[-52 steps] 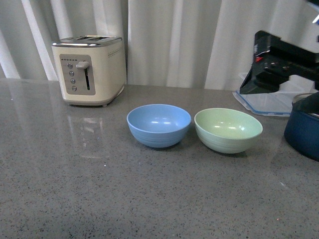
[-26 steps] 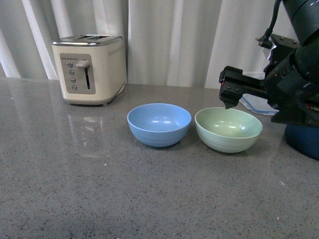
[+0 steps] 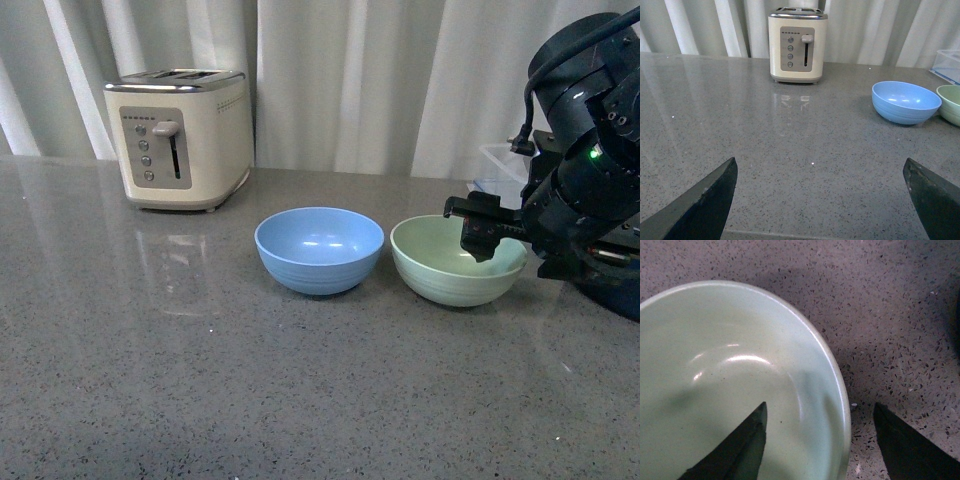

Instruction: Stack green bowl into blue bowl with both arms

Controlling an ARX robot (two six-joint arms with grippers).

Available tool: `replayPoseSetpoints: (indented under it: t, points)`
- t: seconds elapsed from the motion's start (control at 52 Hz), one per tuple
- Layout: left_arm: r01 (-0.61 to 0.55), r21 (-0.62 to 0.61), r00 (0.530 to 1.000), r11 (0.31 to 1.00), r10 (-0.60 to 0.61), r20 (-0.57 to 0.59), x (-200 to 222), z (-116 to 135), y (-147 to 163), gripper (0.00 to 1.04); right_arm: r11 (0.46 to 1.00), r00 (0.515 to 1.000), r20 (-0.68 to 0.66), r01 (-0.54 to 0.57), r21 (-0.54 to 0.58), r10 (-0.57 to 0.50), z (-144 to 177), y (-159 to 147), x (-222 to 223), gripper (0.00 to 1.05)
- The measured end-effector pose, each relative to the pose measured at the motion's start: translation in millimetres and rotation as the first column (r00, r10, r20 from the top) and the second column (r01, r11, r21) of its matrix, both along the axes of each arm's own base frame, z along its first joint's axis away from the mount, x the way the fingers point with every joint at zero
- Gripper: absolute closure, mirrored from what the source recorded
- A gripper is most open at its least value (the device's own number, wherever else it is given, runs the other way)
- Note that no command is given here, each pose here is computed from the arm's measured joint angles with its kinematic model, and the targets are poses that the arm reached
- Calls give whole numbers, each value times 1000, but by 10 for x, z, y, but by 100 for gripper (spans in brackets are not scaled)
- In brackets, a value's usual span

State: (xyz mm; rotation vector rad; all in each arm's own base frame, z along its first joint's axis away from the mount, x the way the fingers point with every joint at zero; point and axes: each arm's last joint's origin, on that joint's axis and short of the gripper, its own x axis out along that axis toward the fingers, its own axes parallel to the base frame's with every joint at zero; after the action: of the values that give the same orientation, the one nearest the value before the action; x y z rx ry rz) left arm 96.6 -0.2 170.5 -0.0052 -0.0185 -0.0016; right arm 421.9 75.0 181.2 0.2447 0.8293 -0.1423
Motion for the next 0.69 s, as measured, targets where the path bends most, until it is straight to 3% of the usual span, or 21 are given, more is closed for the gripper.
replayPoseSetpoints:
  t: [0.269, 0.327, 0.519, 0.692]
  points:
    - [0, 0, 1000, 1000, 0, 0, 0, 0, 0, 7, 1000, 1000, -10, 23, -14, -23, -43, -42, 15, 96]
    - [0, 0, 1000, 1000, 0, 0, 0, 0, 0, 7, 1000, 1000, -3, 27, -9, -27, -12, -50, 9, 103]
    - [0, 0, 1000, 1000, 0, 0, 0, 0, 0, 7, 1000, 998, 61, 18, -9, -18, 255, -13, -59, 103]
    - [0, 0, 1000, 1000, 0, 0, 0, 0, 0, 7, 998, 983, 172, -62, 23, 57, 753, 265, -144, 103]
